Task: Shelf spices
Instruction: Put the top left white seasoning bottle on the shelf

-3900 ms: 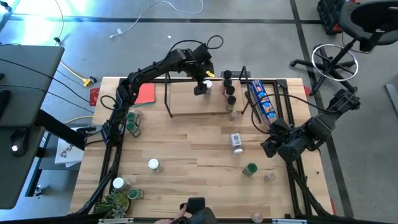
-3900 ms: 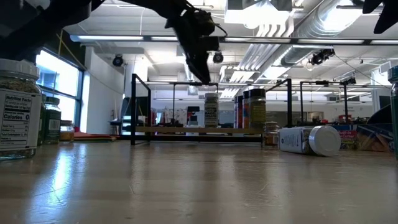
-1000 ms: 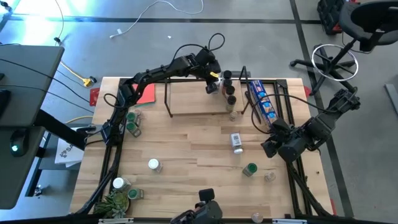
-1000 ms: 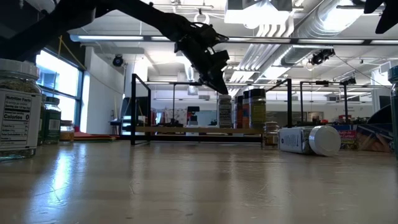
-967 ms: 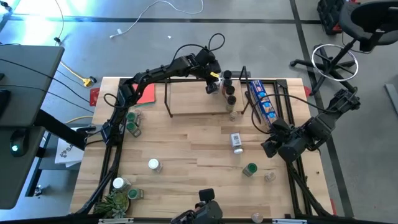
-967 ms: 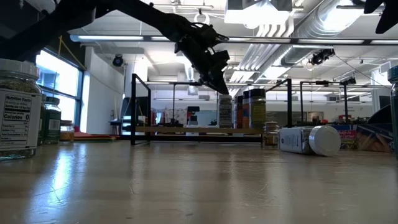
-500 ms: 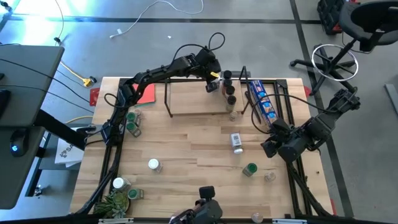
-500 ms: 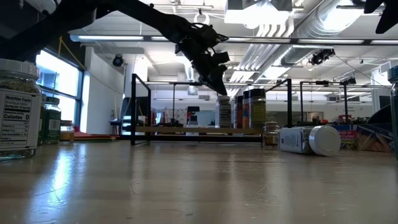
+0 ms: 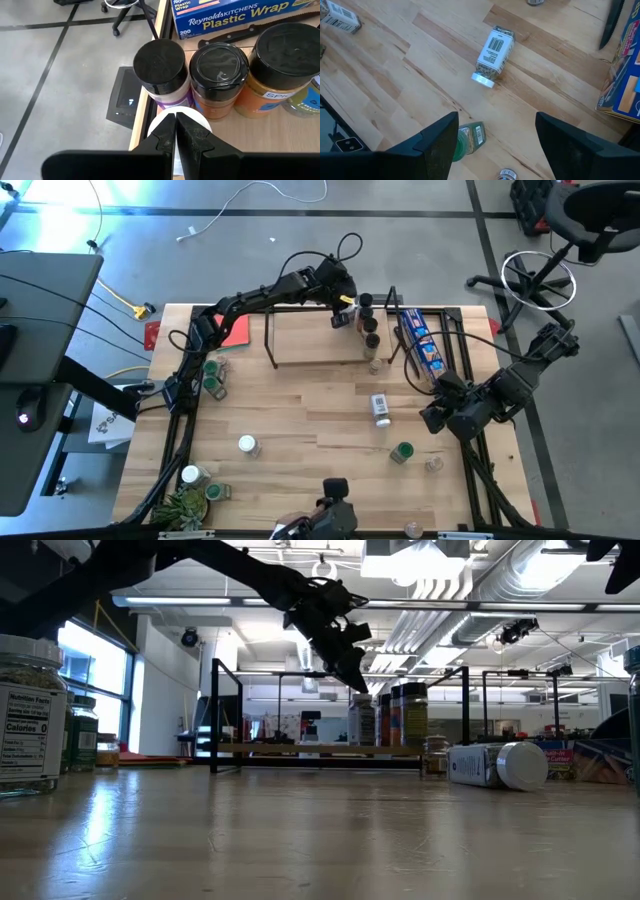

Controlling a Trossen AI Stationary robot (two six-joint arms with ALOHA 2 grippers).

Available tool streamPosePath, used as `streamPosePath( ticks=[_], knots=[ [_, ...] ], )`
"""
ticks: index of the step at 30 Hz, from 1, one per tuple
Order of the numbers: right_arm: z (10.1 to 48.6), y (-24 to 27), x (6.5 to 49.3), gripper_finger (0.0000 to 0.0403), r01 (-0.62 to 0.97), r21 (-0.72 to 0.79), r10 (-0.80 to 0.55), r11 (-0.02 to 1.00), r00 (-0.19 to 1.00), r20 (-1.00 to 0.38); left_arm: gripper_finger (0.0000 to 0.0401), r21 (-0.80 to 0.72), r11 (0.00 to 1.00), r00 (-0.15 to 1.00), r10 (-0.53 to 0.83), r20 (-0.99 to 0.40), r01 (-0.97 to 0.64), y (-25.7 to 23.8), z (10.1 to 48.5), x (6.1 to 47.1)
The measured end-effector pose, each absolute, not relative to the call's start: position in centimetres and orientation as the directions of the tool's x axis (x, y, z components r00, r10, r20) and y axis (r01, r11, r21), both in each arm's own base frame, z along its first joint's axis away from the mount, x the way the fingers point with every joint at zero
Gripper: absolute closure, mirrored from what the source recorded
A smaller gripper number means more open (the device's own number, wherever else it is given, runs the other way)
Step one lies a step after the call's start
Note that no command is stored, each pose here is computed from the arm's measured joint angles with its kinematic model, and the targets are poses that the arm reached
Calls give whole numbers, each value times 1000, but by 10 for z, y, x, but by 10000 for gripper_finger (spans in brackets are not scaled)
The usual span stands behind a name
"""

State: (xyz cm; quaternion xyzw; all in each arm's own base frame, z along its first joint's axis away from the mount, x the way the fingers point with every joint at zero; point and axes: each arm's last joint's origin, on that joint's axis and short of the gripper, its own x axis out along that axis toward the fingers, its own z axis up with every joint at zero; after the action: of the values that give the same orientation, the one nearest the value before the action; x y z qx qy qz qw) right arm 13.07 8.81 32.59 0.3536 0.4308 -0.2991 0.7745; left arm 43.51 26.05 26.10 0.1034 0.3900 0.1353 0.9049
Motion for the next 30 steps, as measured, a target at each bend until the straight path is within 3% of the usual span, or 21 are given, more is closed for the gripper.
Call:
streamPosePath(
  ticks=[30],
  knots=[
    [326, 89, 131, 144, 766, 296, -153, 571, 453, -878, 392, 312, 934, 701, 342, -626, -177, 256, 284, 431]
  ],
)
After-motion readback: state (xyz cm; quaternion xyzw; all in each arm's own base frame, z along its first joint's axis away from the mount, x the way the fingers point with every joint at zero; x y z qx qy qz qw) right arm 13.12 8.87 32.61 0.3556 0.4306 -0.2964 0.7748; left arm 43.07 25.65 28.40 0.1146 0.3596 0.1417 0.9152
